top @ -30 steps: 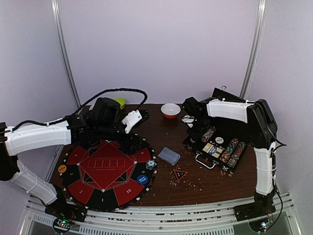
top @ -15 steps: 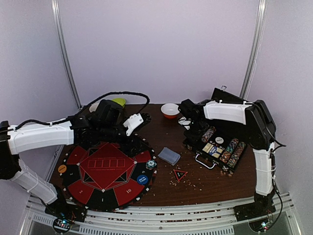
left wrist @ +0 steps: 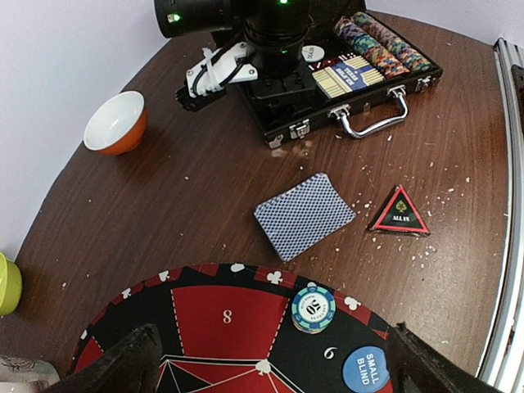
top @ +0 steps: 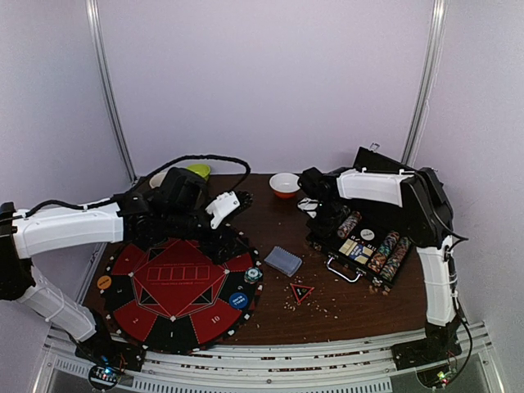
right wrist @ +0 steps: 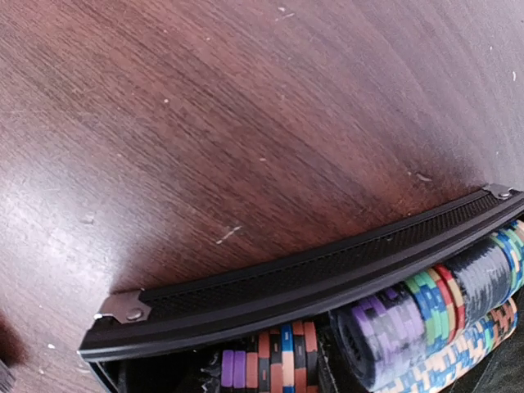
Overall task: Distribute texas hold em gaming equipment
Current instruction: Pick up the pile of poker chips from the chip case, then pass from the right arm to the left
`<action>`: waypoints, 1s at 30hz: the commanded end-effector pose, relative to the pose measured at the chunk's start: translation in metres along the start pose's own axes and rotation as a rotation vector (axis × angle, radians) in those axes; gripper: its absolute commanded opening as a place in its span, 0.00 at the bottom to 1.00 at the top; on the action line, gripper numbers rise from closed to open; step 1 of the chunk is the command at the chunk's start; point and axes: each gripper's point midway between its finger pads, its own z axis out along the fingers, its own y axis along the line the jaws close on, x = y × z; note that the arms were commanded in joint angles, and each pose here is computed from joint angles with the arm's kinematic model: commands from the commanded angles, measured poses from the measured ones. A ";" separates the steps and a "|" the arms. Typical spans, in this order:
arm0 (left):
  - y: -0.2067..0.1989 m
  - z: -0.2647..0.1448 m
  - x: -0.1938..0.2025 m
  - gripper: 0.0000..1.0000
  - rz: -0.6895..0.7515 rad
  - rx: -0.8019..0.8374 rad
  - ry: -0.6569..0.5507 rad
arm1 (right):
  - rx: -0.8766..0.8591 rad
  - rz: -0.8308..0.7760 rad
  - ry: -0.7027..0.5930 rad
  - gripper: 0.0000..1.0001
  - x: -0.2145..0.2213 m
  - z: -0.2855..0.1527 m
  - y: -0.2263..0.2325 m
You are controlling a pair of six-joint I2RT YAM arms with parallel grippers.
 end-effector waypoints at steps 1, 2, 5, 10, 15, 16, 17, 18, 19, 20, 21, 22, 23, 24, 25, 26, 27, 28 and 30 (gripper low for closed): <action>0.005 -0.015 -0.018 0.98 0.035 -0.024 -0.094 | -0.012 0.093 -0.042 0.00 -0.012 -0.030 -0.011; 0.006 -0.021 -0.024 0.97 0.051 -0.036 -0.127 | -0.016 0.121 -0.063 0.00 -0.016 -0.044 -0.014; 0.009 -0.046 -0.045 0.95 0.133 -0.084 -0.250 | -0.062 0.212 -0.179 0.00 -0.034 -0.100 -0.022; 0.008 -0.061 -0.057 0.92 0.339 -0.177 -0.294 | -0.339 0.337 -0.285 0.00 -0.038 -0.174 0.008; -0.016 -0.039 -0.063 0.98 0.597 -0.257 -0.237 | -0.756 0.366 -0.352 0.00 -0.033 -0.222 0.097; -0.018 -0.036 -0.070 0.98 0.606 -0.255 -0.257 | -0.814 0.373 -0.347 0.00 -0.030 -0.229 0.112; -0.020 -0.033 -0.076 0.98 0.600 -0.247 -0.276 | -0.862 0.370 -0.348 0.00 -0.029 -0.238 0.127; -0.023 -0.029 -0.080 0.98 0.601 -0.232 -0.289 | -0.900 0.363 -0.355 0.00 -0.028 -0.245 0.140; -0.026 -0.023 -0.082 0.98 0.599 -0.209 -0.290 | -0.925 0.357 -0.355 0.00 -0.026 -0.251 0.151; -0.030 -0.018 -0.082 0.98 0.592 -0.183 -0.289 | -0.950 0.347 -0.345 0.00 -0.022 -0.255 0.162; -0.034 -0.013 -0.081 0.98 0.585 -0.155 -0.286 | -0.977 0.341 -0.332 0.00 -0.019 -0.258 0.172; -0.040 -0.009 -0.080 0.98 0.578 -0.118 -0.281 | -1.005 0.342 -0.331 0.00 -0.017 -0.262 0.179; -0.044 -0.008 -0.079 0.98 0.566 -0.085 -0.281 | -1.028 0.347 -0.334 0.00 -0.016 -0.265 0.185; -0.049 -0.007 -0.079 0.97 0.553 -0.055 -0.288 | -1.053 0.359 -0.339 0.00 -0.016 -0.267 0.190; -0.051 -0.007 -0.080 0.94 0.534 -0.040 -0.293 | -1.087 0.373 -0.351 0.00 -0.017 -0.271 0.194; -0.054 -0.008 -0.081 0.91 0.517 -0.026 -0.301 | -1.120 0.397 -0.350 0.00 -0.017 -0.273 0.198; -0.055 -0.009 -0.082 0.86 0.508 -0.013 -0.308 | -1.152 0.400 -0.363 0.00 -0.019 -0.277 0.201; -0.058 -0.010 -0.082 0.82 0.507 0.000 -0.311 | -1.187 0.411 -0.370 0.00 -0.020 -0.281 0.203; -0.058 -0.010 -0.080 0.74 0.511 0.006 -0.300 | -1.226 0.434 -0.387 0.00 -0.024 -0.287 0.206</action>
